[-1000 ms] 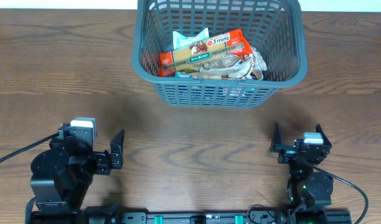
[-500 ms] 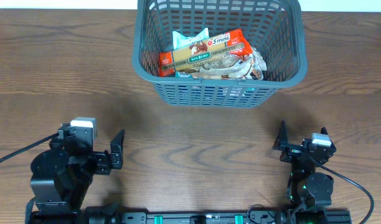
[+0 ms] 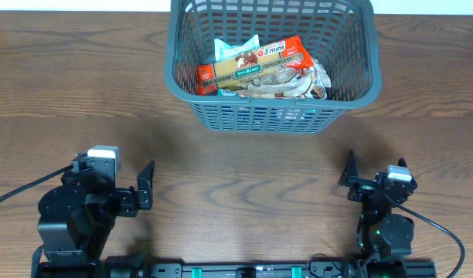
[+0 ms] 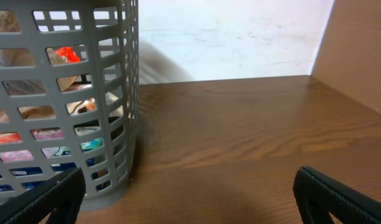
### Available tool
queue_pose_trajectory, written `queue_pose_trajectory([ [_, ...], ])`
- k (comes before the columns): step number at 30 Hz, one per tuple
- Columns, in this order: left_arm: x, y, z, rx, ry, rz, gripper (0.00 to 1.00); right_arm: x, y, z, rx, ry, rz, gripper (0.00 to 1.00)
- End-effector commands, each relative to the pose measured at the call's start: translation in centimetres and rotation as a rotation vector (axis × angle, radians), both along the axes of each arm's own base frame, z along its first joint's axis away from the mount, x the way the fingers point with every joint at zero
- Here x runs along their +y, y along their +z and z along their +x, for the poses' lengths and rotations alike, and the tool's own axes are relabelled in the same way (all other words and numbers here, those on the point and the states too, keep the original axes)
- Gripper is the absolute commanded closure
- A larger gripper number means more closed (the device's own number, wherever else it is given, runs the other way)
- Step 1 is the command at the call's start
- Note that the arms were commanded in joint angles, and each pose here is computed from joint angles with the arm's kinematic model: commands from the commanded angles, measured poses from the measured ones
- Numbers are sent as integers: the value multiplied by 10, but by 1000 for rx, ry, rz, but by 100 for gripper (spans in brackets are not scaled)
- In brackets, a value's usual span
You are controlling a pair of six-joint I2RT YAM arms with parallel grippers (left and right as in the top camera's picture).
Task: Pack container
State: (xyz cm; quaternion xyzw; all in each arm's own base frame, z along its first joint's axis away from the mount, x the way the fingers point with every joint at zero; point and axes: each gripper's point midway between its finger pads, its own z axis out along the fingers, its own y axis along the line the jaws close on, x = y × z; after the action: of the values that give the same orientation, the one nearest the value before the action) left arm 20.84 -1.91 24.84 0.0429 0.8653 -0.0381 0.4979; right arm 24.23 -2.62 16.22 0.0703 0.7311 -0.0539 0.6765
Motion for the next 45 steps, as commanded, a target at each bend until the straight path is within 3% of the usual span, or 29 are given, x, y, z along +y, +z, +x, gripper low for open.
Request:
queue_pose_trajectory([
  [1,-1,-1,0,5,2,-19,2,1,-1,0,-8,1,13,1],
  [7,-1,-2,-1,8,2,-12,1,1,-1,0,-8,1,13,1],
  [11,-2,-15,-20,42,-22,6,1,1,-1,0,-8,1,13,1],
  [16,-6,-36,-36,-30,-41,-5,1,1,-1,0,-8,1,13,1],
  [22,-4,-44,-12,-285,-32,9,1,1,-1,0,-8,1,13,1],
  [30,5,-41,26,-510,24,27,1,1,-1,0,-8,1,13,1],
  [36,21,-56,33,-518,114,52,1,1,-1,0,-8,1,13,1],
  [45,23,-93,38,-450,117,69,1,1,-1,0,-8,1,13,1],
])
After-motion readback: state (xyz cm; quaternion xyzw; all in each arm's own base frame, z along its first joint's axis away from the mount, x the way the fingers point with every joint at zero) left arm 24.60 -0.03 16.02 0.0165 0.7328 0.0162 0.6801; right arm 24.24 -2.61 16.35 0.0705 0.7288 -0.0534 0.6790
